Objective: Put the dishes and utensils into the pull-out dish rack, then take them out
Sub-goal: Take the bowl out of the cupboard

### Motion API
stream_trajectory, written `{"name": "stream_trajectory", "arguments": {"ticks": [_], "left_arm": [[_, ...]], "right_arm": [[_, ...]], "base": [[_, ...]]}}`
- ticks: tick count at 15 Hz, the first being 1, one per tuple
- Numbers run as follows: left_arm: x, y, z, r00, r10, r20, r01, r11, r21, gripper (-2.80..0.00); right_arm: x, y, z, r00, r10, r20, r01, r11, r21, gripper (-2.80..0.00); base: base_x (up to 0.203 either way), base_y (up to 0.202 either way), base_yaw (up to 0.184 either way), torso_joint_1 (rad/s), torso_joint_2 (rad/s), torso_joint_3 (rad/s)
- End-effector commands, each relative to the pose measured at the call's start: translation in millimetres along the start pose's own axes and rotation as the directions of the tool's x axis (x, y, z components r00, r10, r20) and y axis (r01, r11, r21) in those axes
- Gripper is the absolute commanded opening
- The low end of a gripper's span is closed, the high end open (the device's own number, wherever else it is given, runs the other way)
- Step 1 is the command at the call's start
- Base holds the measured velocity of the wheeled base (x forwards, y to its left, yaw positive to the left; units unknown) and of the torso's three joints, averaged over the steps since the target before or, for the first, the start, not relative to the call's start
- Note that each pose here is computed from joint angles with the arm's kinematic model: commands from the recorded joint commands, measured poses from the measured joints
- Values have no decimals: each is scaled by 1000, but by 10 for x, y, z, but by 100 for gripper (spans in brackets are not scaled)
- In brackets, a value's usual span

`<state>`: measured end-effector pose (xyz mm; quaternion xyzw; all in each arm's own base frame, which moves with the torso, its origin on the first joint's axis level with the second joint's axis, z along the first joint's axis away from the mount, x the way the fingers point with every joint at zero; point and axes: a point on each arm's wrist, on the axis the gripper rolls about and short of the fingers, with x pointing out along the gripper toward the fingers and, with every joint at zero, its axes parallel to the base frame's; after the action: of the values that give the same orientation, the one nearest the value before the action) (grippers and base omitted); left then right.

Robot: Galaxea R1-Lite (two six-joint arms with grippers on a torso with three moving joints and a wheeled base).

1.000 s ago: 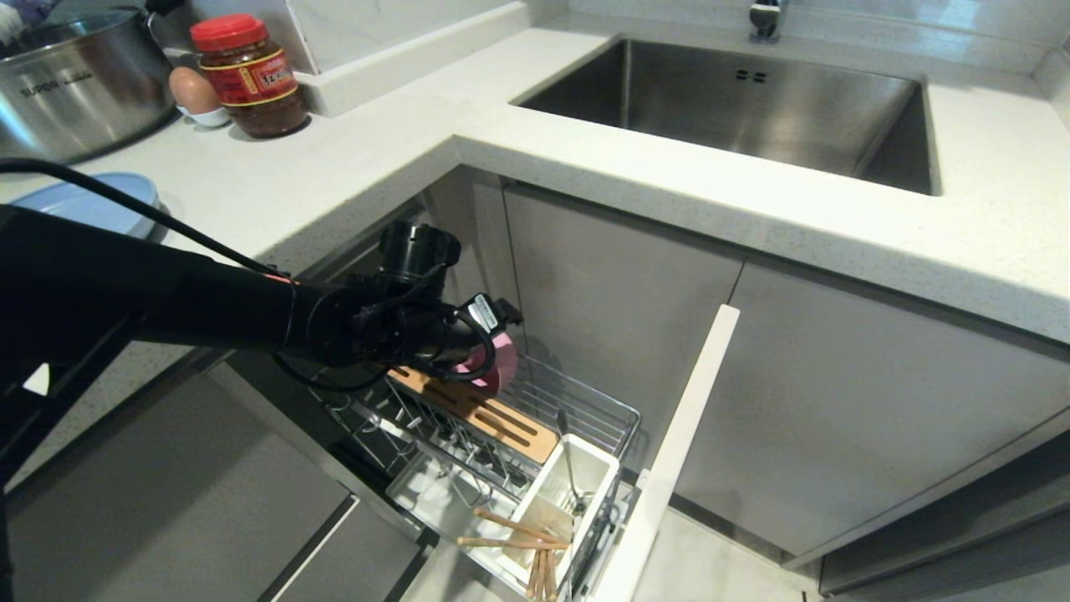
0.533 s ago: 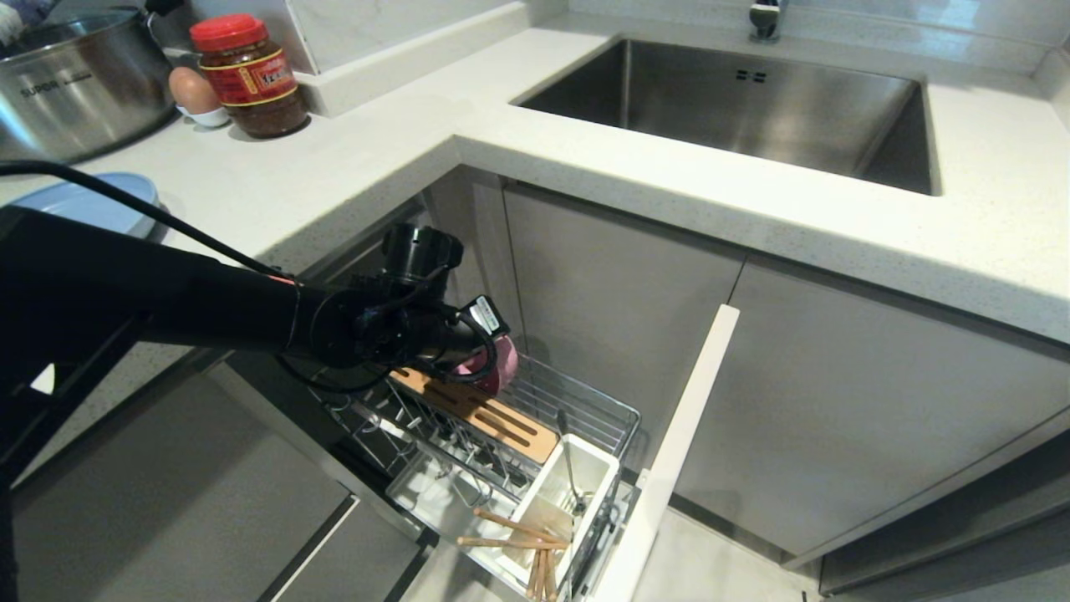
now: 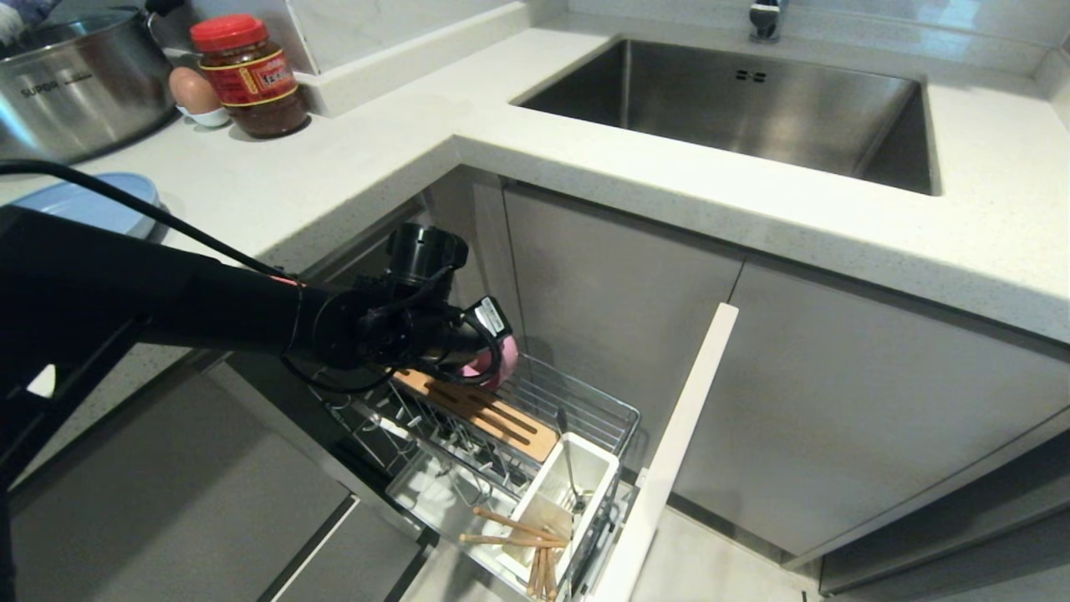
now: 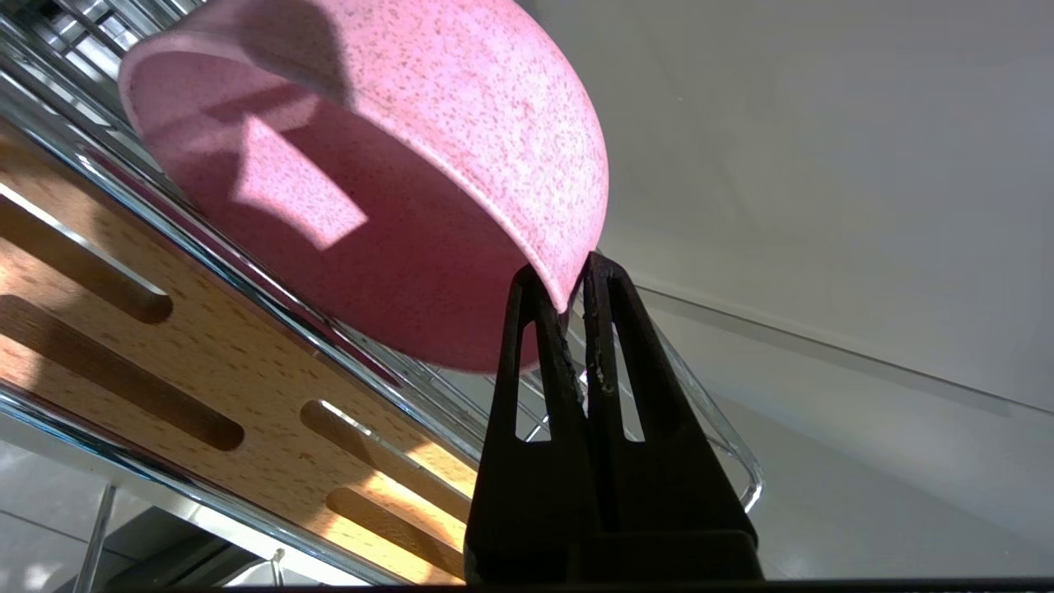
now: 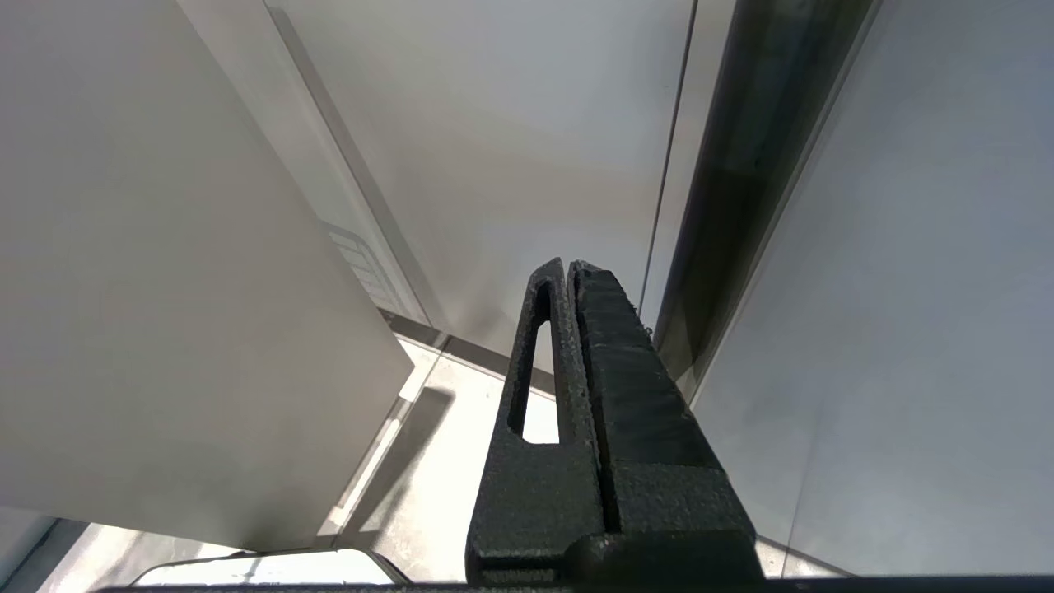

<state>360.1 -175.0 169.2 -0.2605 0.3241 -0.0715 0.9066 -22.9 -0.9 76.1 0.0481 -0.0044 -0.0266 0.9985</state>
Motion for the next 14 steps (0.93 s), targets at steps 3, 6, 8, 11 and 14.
{"name": "stream_trajectory", "arguments": {"ticks": [3, 6, 8, 11, 14], "left_arm": [[-160, -78, 61, 999, -32, 30, 32, 999, -8, -280], [-312, -119, 100, 997, -56, 48, 56, 998, -8, -280], [-402, -147, 123, 996, -71, 60, 71, 997, -8, -280], [-592, -219, 148, 991, -105, 78, 106, 994, -1, -280], [-882, -323, 150, 981, -163, 101, 163, 987, 11, -280]], "right_arm": [[-3, 0, -1, 1000, 0, 5, 0, 1000, 1, -280], [-3, 0, -1, 1000, 0, 5, 0, 1000, 1, -280], [-3, 0, -1, 1000, 0, 5, 0, 1000, 1, -280], [-3, 0, -1, 1000, 0, 5, 0, 1000, 1, -280], [-3, 0, -1, 1000, 0, 5, 0, 1000, 1, -280]], "base": [[0, 0, 0, 0, 0, 0], [0, 0, 0, 0, 0, 0], [0, 0, 0, 0, 0, 0], [0, 0, 0, 0, 0, 0], [0, 0, 0, 0, 0, 0]]}}
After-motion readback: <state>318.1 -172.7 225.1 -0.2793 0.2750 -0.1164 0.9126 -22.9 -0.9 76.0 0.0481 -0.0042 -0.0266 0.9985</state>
